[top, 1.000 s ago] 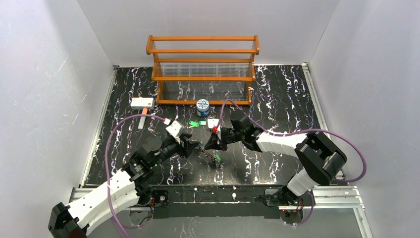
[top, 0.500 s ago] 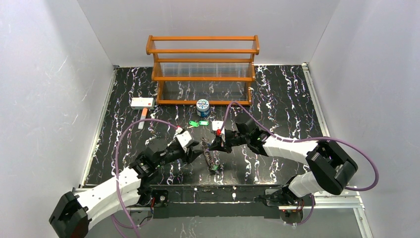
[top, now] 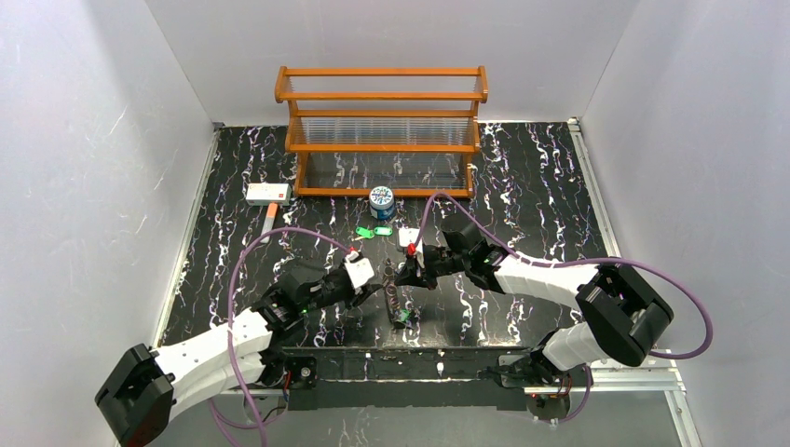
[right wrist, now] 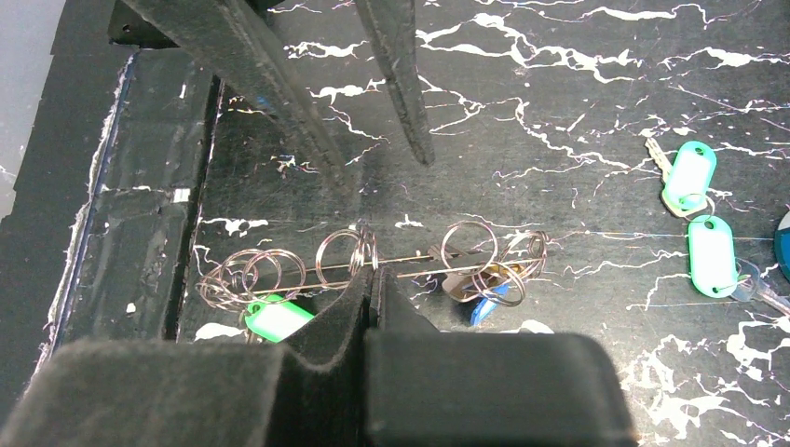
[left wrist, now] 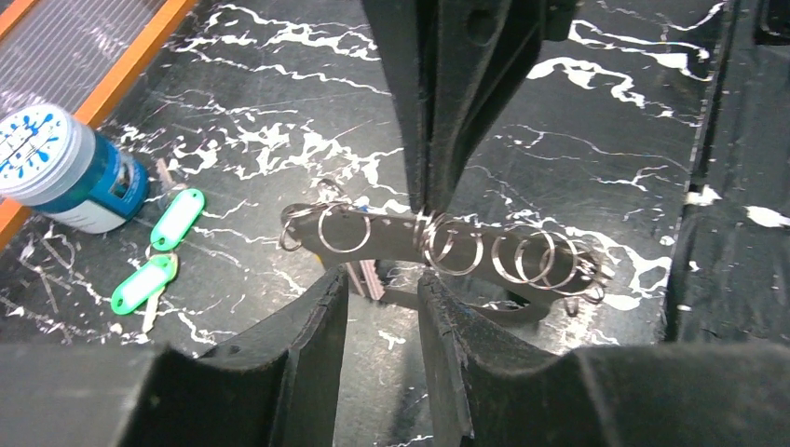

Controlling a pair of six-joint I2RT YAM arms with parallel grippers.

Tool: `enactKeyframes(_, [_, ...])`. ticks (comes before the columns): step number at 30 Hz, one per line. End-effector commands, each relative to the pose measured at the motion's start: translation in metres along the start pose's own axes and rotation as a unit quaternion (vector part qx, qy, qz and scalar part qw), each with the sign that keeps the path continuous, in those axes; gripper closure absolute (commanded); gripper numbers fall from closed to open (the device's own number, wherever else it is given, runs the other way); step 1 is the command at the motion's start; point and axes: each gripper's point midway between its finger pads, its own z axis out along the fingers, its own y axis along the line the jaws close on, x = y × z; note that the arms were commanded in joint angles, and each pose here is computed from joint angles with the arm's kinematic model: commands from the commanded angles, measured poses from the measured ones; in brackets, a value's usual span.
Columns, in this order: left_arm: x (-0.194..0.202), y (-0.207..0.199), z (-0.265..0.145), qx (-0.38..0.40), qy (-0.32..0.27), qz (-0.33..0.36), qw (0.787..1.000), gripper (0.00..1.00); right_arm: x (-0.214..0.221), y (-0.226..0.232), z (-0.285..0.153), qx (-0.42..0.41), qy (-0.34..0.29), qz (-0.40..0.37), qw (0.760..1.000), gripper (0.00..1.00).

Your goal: Put the keys on the keyring

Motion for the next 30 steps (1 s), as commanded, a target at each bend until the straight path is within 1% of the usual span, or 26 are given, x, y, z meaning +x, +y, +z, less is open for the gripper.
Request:
enactKeyframes(1, [-0.005,0.015,-0.002,-0.042,0.003,-0.001,0.999,0.68,-0.02,-0.001,-0.002,0.0,-0.024,-0.02,1.0,0.99])
enactKeyframes(7, [0.006,0.006,0.008,-0.03,0.012,-0.009,0.999,0.69,-0.024,0.0,-0.002,-0.003,-0.03,-0.016,0.999,0.99])
enactKeyframes(14, [-0.001,0.001,0.015,-0.027,-0.009,-0.007,1.0,0.7,-0.018,0.008,-0.002,-0.022,-0.029,-0.004,0.999,0.99])
enactKeyframes(16, [-0.005,-0.002,0.014,-0.021,-0.022,-0.006,1.0,0.7,-0.016,0.008,-0.001,-0.02,-0.025,0.003,0.999,0.99])
enactKeyframes(19, [-0.01,-0.013,0.012,0.001,-0.04,-0.006,0.999,0.71,-0.016,0.003,-0.001,-0.004,-0.024,0.016,1.0,0.99])
enactKeyframes(24, [-0.007,-0.036,0.009,0.055,-0.048,-0.009,0.997,0.72,-0.024,-0.006,0.001,0.014,-0.032,0.036,0.999,0.99])
enactKeyframes(30, [-0.001,-0.048,0.008,0.075,-0.044,0.0,0.996,0.73,-0.027,-0.007,0.004,0.012,-0.038,0.054,0.998,0.99])
